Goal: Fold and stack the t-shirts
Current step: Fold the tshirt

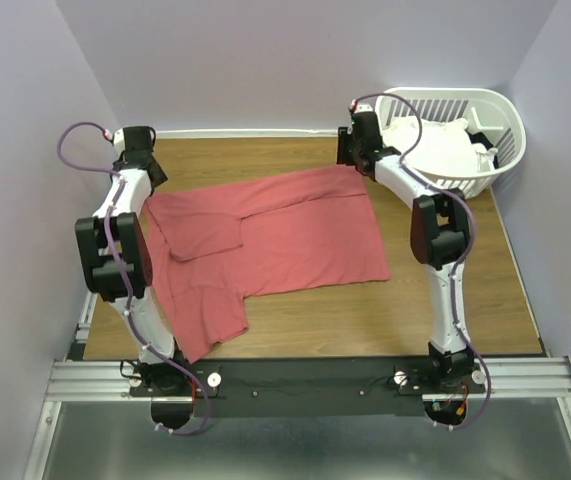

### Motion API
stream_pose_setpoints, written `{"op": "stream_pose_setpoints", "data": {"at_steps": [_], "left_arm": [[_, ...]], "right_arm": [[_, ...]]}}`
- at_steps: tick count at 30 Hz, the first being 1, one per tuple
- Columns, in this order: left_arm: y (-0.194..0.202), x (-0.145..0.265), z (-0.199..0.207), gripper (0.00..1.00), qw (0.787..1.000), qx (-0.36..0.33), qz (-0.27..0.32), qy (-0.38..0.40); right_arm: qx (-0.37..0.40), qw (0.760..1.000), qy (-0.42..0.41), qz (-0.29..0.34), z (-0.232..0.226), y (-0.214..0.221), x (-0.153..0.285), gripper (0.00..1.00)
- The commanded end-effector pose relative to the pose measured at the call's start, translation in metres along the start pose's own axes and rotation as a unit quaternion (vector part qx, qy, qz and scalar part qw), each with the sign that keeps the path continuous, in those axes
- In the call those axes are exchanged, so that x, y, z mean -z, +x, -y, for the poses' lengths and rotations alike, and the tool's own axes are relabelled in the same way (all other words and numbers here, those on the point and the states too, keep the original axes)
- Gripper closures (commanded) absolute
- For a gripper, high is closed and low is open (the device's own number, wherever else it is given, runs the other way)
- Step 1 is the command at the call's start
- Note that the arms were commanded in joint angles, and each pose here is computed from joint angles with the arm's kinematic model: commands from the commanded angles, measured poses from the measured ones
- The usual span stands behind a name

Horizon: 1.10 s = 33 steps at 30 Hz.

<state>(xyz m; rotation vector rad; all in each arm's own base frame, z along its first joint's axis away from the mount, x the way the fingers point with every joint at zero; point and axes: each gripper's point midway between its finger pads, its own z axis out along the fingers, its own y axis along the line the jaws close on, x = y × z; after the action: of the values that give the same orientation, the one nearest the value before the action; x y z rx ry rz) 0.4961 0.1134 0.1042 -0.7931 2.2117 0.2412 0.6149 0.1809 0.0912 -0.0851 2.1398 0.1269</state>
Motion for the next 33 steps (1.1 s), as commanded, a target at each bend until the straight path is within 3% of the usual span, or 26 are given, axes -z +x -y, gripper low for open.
{"op": "stream_pose_setpoints", "data": {"at_steps": [1, 2, 3, 5, 6, 8, 12, 13, 17, 24, 33], "left_arm": [[-0.028, 0.07, 0.007, 0.44, 0.997, 0.013, 0.053, 0.048], [-0.017, 0.083, 0.0, 0.44, 0.997, 0.008, 0.05, 0.051], [-0.008, 0.09, 0.001, 0.44, 0.997, 0.005, 0.047, 0.057], [0.003, 0.113, -0.002, 0.44, 0.996, 0.007, 0.054, 0.073], [0.032, 0.111, -0.01, 0.44, 0.997, 0.002, 0.031, 0.066], [0.05, 0.122, -0.013, 0.44, 0.996, 0.001, 0.028, 0.079], [0.079, 0.142, -0.031, 0.39, 0.995, 0.011, 0.032, 0.094], [0.092, 0.139, -0.041, 0.35, 0.996, 0.015, 0.026, 0.079], [0.114, 0.144, -0.047, 0.3, 0.994, 0.042, 0.023, 0.094], [0.127, 0.137, -0.046, 0.15, 0.993, 0.056, 0.017, 0.104], [0.141, 0.125, -0.041, 0.12, 0.992, 0.041, -0.01, 0.117]], "right_arm": [[-0.014, 0.99, -0.14, 0.002, -0.059, -0.026, 0.064, 0.49], [-0.021, 0.985, -0.169, 0.006, -0.075, -0.033, 0.084, 0.49], [-0.024, 0.979, -0.202, -0.027, -0.088, -0.006, 0.092, 0.5], [-0.042, 0.968, -0.243, -0.048, -0.113, 0.005, 0.117, 0.51], [-0.05, 0.963, -0.26, -0.06, -0.123, 0.013, 0.126, 0.51], [-0.075, 0.947, -0.293, -0.106, -0.152, 0.046, 0.145, 0.52], [-0.123, 0.908, -0.376, -0.137, -0.213, 0.071, 0.18, 0.52], [-0.141, 0.888, -0.409, -0.156, -0.238, 0.081, 0.192, 0.52], [-0.175, 0.852, -0.458, -0.181, -0.285, 0.106, 0.207, 0.52], [-0.223, 0.83, -0.461, -0.22, -0.313, 0.15, 0.196, 0.52], [-0.246, 0.837, -0.426, -0.239, -0.316, 0.181, 0.164, 0.55]]}}
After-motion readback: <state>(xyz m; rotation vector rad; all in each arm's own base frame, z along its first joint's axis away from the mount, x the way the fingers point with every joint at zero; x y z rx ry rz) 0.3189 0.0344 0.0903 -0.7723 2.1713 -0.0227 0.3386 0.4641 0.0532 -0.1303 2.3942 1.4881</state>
